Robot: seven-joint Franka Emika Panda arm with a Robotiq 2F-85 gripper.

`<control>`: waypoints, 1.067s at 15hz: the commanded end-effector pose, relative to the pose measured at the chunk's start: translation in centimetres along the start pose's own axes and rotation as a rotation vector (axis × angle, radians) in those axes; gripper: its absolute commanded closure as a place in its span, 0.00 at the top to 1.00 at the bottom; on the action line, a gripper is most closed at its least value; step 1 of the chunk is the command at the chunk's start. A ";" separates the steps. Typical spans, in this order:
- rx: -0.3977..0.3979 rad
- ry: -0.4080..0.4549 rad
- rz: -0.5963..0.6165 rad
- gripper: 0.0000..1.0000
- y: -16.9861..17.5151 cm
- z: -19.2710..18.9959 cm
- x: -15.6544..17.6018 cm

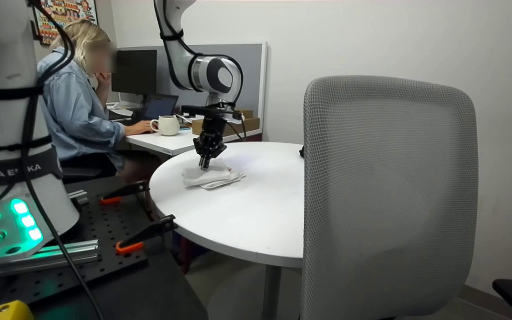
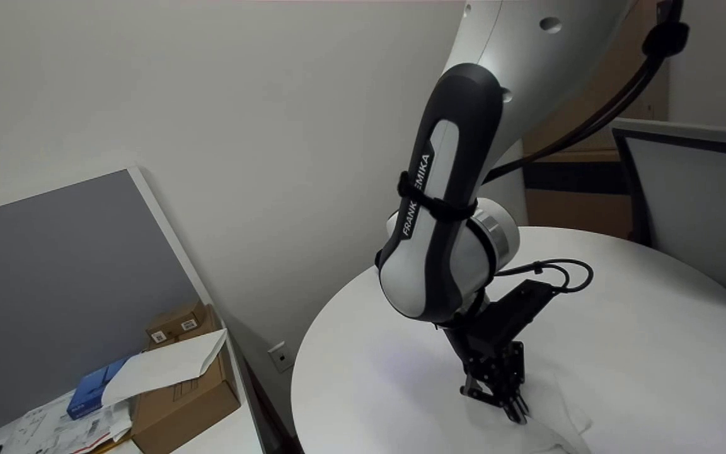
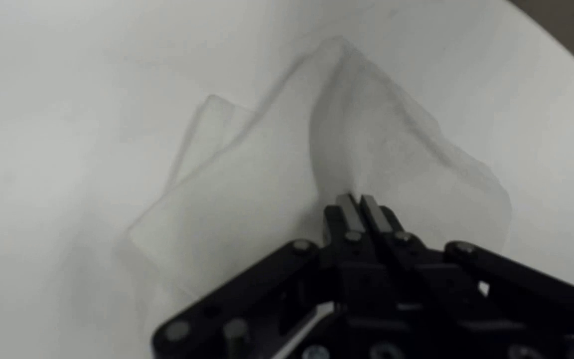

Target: Wipe the table top with the white towel

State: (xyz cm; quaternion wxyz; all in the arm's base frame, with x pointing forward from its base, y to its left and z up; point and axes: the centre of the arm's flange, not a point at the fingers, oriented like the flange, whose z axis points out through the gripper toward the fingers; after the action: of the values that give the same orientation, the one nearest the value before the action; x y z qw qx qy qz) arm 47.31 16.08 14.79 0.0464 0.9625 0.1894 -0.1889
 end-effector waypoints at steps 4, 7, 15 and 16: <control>-0.048 0.010 0.059 0.04 5.8 -0.9 5.1; -0.053 0.007 0.096 0.04 8.0 -0.9 4.6; -0.016 0.081 0.143 0.50 8.7 -5.4 2.0; -0.016 0.101 0.144 0.58 8.1 -6.5 1.4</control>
State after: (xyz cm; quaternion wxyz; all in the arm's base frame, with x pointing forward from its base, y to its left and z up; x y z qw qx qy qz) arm 55.01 8.97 16.46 0.0669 0.9778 0.1261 -0.1534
